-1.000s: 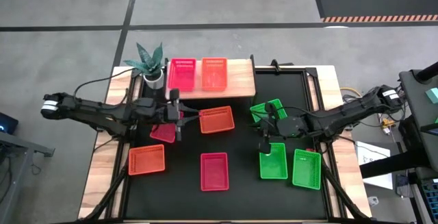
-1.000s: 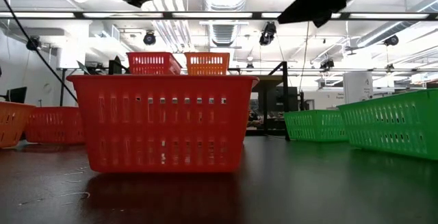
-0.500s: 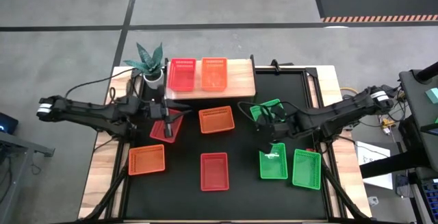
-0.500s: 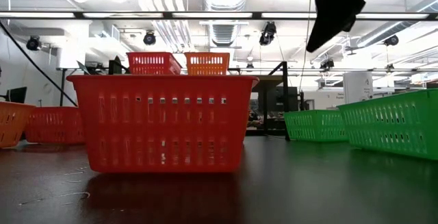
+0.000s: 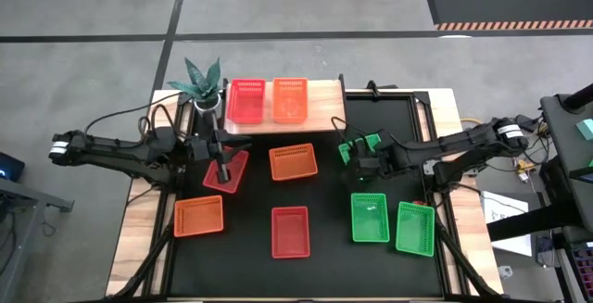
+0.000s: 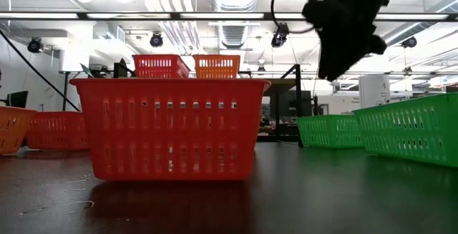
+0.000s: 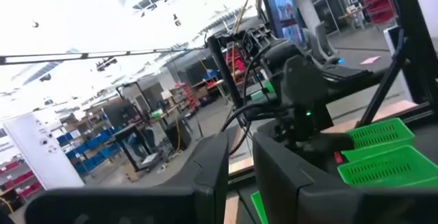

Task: Stack baskets on shelf by color
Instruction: Put the top green basket on the shelf

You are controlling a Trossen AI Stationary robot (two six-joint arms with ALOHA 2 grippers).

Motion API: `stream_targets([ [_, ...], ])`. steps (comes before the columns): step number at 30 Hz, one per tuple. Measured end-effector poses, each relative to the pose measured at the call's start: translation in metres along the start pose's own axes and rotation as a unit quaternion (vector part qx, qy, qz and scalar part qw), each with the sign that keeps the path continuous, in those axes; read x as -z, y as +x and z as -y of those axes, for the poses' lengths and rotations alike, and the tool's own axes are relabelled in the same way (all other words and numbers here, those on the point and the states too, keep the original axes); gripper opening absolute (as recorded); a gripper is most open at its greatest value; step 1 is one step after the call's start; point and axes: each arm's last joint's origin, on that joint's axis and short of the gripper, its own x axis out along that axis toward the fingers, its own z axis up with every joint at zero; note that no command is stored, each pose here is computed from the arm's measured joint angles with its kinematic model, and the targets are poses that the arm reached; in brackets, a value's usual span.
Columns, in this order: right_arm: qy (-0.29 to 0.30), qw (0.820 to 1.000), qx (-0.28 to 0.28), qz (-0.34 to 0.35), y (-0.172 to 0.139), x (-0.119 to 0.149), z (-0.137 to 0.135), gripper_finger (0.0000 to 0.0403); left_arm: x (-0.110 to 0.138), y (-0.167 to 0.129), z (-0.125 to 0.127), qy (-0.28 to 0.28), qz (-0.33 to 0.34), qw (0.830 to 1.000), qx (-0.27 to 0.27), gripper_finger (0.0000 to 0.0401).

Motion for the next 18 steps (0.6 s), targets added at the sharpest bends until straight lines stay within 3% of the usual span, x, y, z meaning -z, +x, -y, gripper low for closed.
stream_targets([
  [9, -0.003, 0.998, 0.050, -0.026, 0.045, -0.018, 0.006, 0.0137, 0.004, 0.002, 0.003, 0.002, -0.009, 1.000, 0.005, 0.0051],
  [18, -0.013, 0.996, 0.057, -0.063, 0.075, -0.015, 0.000, 0.0135, 0.006, 0.001, 0.003, 0.004, -0.009, 1.000, 0.005, 0.0051],
])
